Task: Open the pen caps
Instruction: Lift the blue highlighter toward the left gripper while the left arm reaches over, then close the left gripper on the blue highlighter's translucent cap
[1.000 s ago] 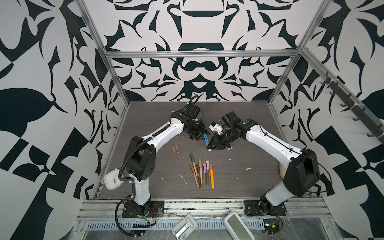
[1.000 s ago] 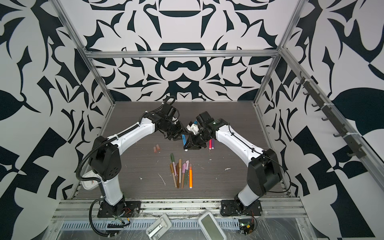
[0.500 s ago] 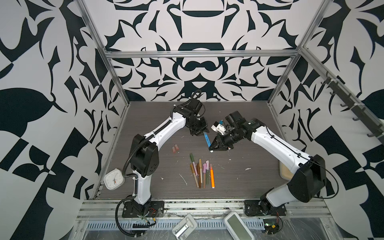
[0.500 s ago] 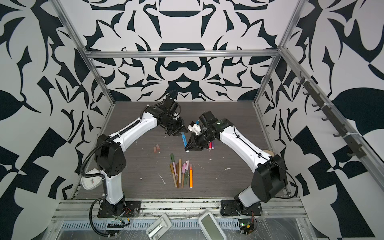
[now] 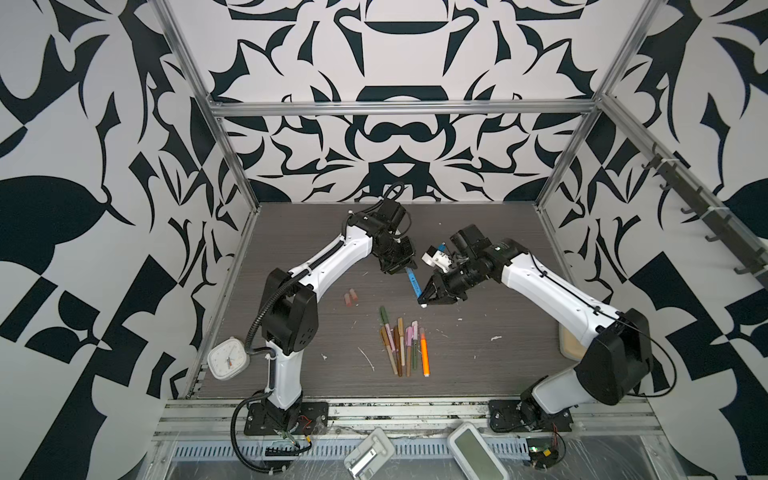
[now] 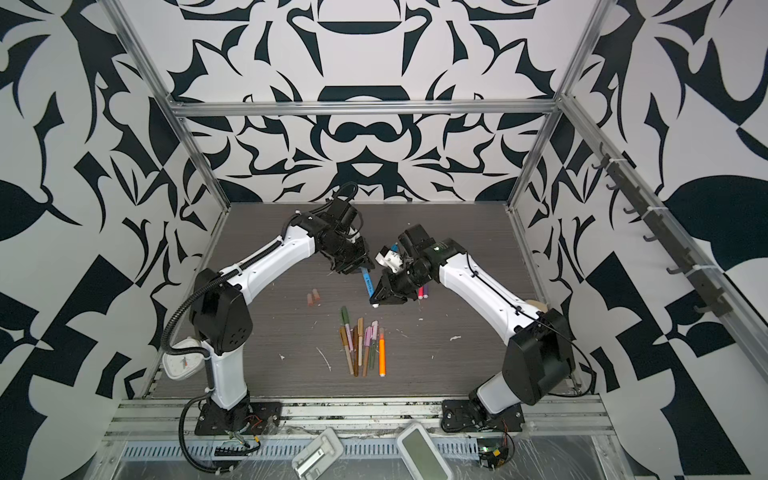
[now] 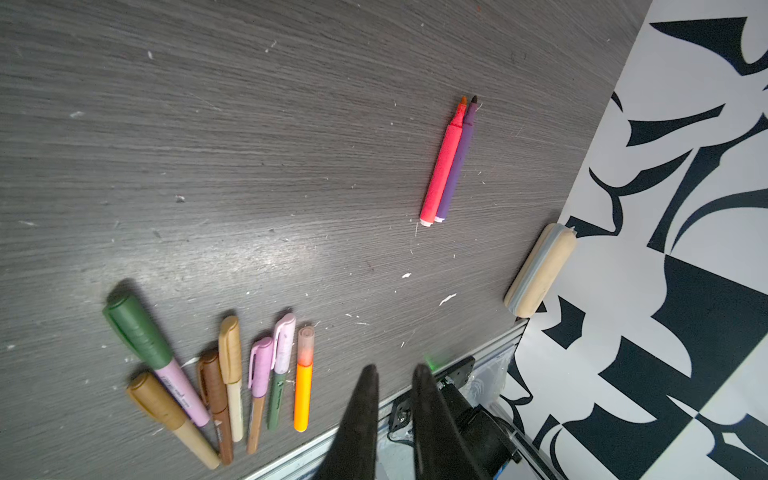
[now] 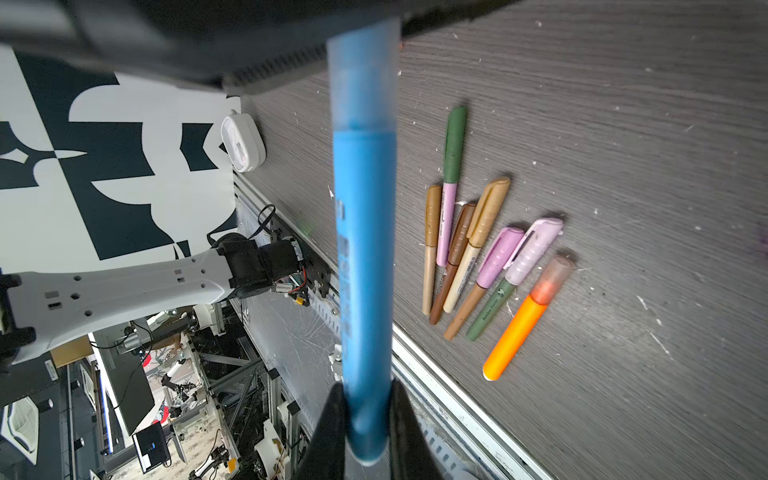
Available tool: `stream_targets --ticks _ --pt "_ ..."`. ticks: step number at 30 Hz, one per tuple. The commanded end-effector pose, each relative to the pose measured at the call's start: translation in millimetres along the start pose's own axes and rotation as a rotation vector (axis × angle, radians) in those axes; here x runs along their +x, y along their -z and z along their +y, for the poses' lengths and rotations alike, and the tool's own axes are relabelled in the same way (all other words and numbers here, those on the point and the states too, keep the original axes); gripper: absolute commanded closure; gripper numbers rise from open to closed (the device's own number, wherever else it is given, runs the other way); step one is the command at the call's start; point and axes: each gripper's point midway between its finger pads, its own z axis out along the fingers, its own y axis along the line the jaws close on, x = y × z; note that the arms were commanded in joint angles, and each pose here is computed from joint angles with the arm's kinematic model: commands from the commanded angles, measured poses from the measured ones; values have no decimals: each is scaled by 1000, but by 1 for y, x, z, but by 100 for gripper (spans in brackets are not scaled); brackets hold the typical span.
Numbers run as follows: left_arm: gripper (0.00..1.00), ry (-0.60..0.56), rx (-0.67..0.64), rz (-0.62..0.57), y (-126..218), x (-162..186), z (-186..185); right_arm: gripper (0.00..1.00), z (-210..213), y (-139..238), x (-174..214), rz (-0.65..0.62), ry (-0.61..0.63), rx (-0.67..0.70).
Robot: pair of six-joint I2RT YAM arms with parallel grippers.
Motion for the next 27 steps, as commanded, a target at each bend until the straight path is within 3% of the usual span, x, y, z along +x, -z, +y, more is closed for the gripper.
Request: stream_targets --ticks 1,5,12,16,19,21,25,27 --pt "80 -4 -20 -8 17 11 4 98 6 13 -7 -39 0 11" --pt "71 1 -25 -19 21 12 6 98 1 10 -3 -22 -13 17" --pt "70 -3 -13 -23 23 11 2 98 -7 8 2 -8 -31 40" --pt "93 -15 5 -17 24 13 -2 98 -5 9 0 -13 -27 41" --pt "97 -21 19 -15 25 14 -4 98 -3 10 -3 -19 -22 42" --pt "93 -28 31 -8 24 15 -7 98 -2 11 -5 -22 -19 41" --pt "69 -42 42 0 23 19 -11 98 1 11 -8 -24 -16 36" --pt "68 -43 43 5 22 20 -12 98 1 11 -9 -24 -16 36"
